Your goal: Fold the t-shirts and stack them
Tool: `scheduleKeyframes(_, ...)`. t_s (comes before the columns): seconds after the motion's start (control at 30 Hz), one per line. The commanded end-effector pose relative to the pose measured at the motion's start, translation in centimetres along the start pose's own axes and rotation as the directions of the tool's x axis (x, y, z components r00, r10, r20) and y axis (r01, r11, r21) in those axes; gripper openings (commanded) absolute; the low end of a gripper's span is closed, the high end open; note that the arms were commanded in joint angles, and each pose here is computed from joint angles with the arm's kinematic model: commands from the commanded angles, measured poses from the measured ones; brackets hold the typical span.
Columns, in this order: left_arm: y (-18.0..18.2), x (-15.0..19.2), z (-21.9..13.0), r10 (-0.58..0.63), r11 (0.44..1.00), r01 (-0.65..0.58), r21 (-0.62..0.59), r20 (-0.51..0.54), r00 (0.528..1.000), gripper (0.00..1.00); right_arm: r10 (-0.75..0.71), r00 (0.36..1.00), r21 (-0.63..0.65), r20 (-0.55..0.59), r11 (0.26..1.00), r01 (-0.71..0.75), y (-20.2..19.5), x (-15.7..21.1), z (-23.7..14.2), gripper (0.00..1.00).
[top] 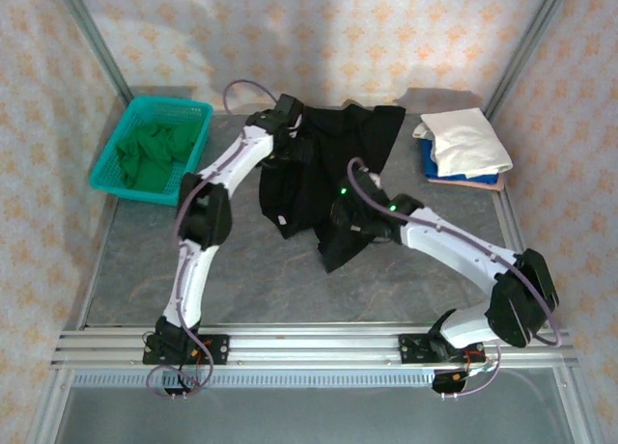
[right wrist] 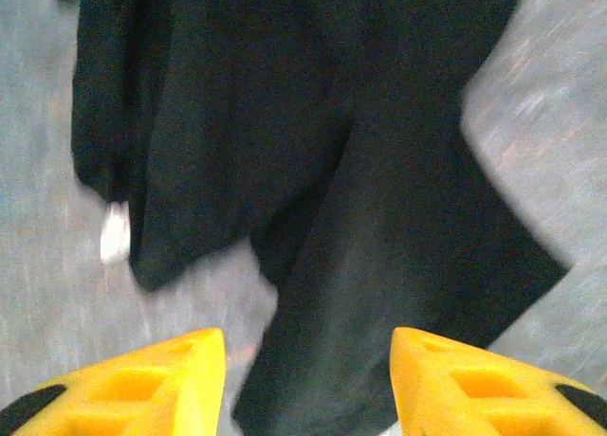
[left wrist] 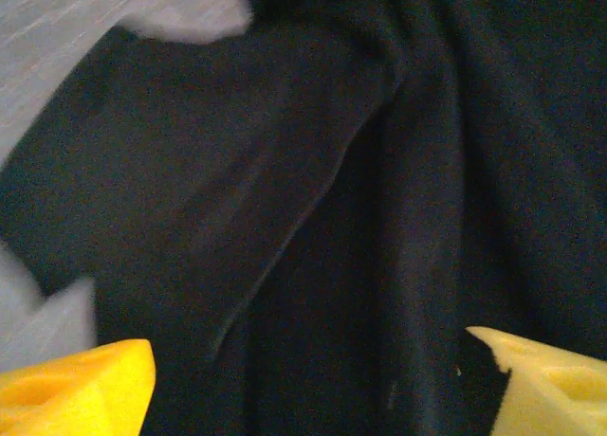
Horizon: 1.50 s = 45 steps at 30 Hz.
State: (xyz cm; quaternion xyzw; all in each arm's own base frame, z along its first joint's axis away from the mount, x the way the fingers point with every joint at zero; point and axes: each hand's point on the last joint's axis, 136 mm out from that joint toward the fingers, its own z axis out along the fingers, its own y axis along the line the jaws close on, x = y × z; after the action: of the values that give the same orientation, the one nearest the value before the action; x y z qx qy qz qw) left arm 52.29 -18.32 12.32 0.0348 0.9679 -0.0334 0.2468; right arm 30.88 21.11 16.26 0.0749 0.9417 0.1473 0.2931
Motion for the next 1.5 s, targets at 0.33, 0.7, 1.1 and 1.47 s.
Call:
scheduleKeyframes(0.33,-1.8,15.6,-3.8,-0.076,0.997,0.074,0.035,0.030,0.997,0.92,0.031,0.999,0.430,-0.034,0.903,-0.013,-10.3,-15.6,14.0,0.62)
scheduleKeyframes(0.7,-0.4,16.7,-0.7,-0.130,0.991,0.130,-0.008,-0.022,0.991,0.21,0.091,0.979,0.431,-0.181,0.903,-0.004,-13.1,-13.0,19.6,0.22)
scheduleKeyframes(1.1,13.8,7.9,-4.7,-0.284,0.946,0.298,-0.127,0.117,0.952,0.00,0.110,0.965,0.317,-0.240,0.948,-0.029,-9.8,-0.3,12.8,0.00)
scheduleKeyframes(1.47,15.5,11.5,-8.0,-0.316,0.927,0.332,-0.174,0.112,0.942,0.70,0.156,0.981,0.433,-0.118,0.897,-0.090,-15.0,0.2,5.0,0.50)
